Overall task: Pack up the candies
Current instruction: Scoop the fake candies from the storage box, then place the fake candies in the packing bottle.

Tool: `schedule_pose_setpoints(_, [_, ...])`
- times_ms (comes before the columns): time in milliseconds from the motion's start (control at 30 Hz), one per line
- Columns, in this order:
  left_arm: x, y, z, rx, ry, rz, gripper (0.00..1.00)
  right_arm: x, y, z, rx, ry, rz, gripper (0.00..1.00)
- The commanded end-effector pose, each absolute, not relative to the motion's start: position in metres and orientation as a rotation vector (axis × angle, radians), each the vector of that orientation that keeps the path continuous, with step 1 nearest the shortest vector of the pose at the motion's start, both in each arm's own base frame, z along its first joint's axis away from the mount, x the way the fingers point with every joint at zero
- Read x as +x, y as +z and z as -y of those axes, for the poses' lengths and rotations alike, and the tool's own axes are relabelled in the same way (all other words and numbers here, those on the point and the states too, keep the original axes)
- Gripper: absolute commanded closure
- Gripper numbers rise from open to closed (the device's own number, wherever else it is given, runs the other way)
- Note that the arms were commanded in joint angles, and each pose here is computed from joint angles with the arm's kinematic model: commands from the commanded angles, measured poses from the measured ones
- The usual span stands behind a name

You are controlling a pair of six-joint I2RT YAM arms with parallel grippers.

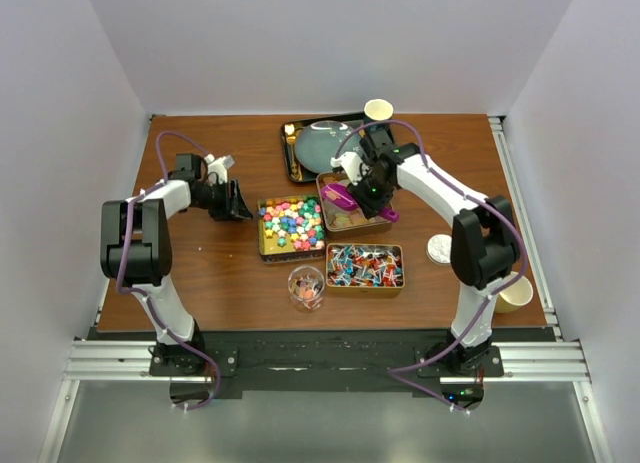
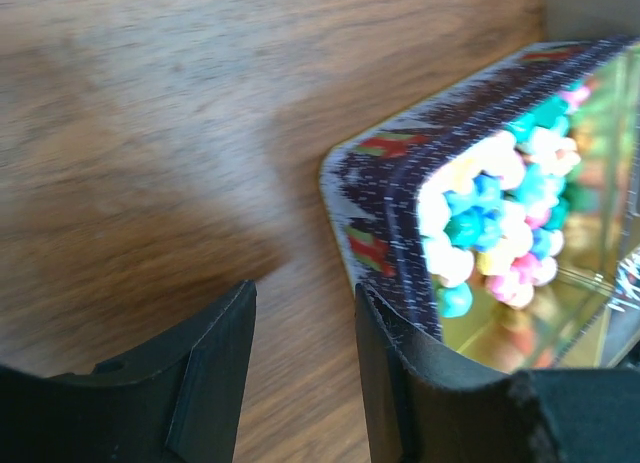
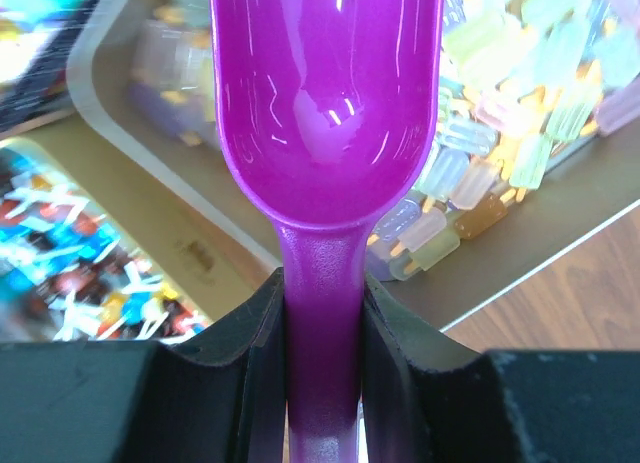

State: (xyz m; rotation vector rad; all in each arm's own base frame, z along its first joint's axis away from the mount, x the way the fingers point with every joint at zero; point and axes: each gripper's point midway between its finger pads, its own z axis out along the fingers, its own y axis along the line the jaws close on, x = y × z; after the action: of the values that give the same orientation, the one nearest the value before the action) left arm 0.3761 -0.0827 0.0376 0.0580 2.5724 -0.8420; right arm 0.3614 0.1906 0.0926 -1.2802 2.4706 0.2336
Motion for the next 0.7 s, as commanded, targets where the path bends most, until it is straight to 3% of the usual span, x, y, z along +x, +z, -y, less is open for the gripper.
schedule_pose_setpoints(0, [0.386, 0.053, 0.073, 0.090, -0.724, -2.535, 0.51, 0.351, 0.166, -0.214, -1.402, 0.382, -2.147, 1.00])
schedule_pose_setpoints(300, [0.387, 0.076, 0.061, 0.079, -0.674, -2.479, 0.50, 0.289, 0.201, -0.206, -1.821, 0.462, -1.955, 1.00])
schedule_pose_setpoints(533, [0.400, 0.092, 0.045, 0.035, -0.620, -2.433, 0.51, 0.236, 0.197, -0.204, -2.329, 0.248, -1.744, 1.00])
schedule_pose_setpoints(667, [0.403, 0.101, 0.037, -0.001, -0.627, -2.409, 0.51, 0.226, 0.198, -0.199, -2.446, 0.130, -1.676, 1.00])
